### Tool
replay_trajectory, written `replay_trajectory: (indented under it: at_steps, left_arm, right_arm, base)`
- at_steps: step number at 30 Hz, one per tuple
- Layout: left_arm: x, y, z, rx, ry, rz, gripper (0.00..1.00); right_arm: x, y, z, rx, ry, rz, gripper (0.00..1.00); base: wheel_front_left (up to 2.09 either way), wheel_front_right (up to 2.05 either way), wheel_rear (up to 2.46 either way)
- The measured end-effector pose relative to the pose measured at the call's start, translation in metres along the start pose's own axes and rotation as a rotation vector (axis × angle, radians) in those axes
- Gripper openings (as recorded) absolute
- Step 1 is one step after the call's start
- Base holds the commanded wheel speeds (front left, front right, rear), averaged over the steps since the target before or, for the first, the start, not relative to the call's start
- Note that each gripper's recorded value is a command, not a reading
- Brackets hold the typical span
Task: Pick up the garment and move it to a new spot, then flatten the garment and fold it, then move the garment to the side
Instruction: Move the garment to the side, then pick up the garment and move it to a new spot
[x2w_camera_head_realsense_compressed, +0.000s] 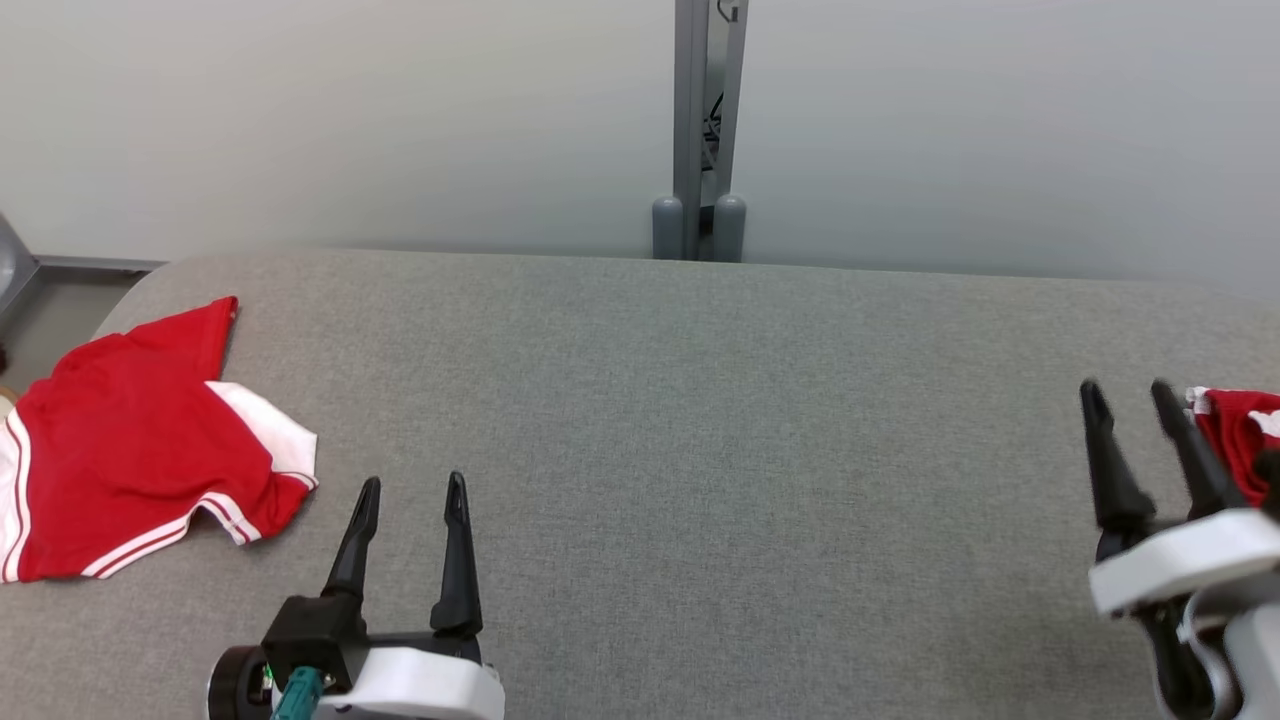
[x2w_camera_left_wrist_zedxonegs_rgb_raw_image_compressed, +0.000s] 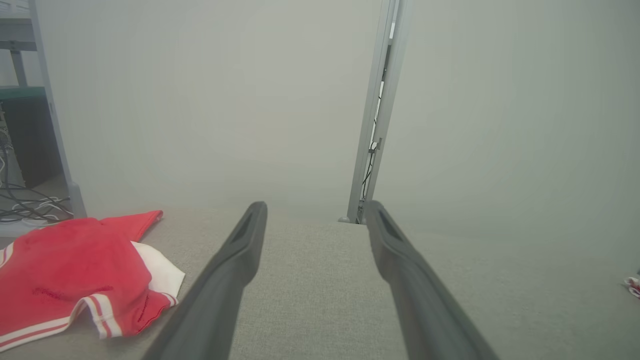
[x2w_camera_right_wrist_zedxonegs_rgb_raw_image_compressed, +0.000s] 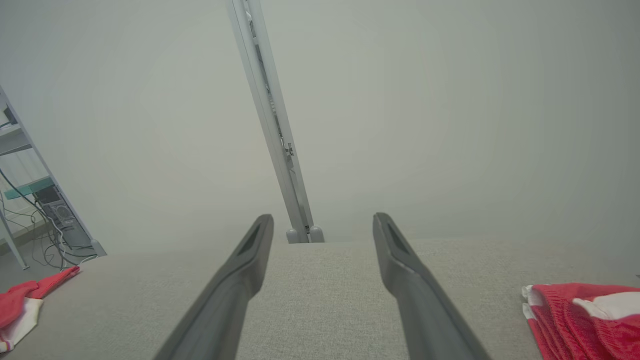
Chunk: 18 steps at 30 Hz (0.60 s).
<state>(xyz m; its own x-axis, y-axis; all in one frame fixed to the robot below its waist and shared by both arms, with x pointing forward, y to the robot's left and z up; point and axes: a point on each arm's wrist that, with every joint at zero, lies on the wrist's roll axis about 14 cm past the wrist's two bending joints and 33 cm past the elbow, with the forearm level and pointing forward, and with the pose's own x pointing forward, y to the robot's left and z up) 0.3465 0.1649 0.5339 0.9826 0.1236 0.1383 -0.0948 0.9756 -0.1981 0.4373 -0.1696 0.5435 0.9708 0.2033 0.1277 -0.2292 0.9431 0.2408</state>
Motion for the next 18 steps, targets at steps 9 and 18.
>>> replay_trajectory:
  at_steps: [9,18]
  left_arm:
    - [-0.018,-0.007,-0.025,0.026,0.078,-0.043,1.00]
    - [-0.022,-0.006,-0.041,0.014,0.132,-0.042,1.00]
  right_arm:
    - [-0.068,-0.005,-0.034,-0.154,0.044,-0.128,1.00]
    - [-0.078,-0.011,-0.028,-0.189,0.025,-0.173,1.00]
  base:
    - [0.00,0.00,0.00]
    - [0.00,0.00,0.00]
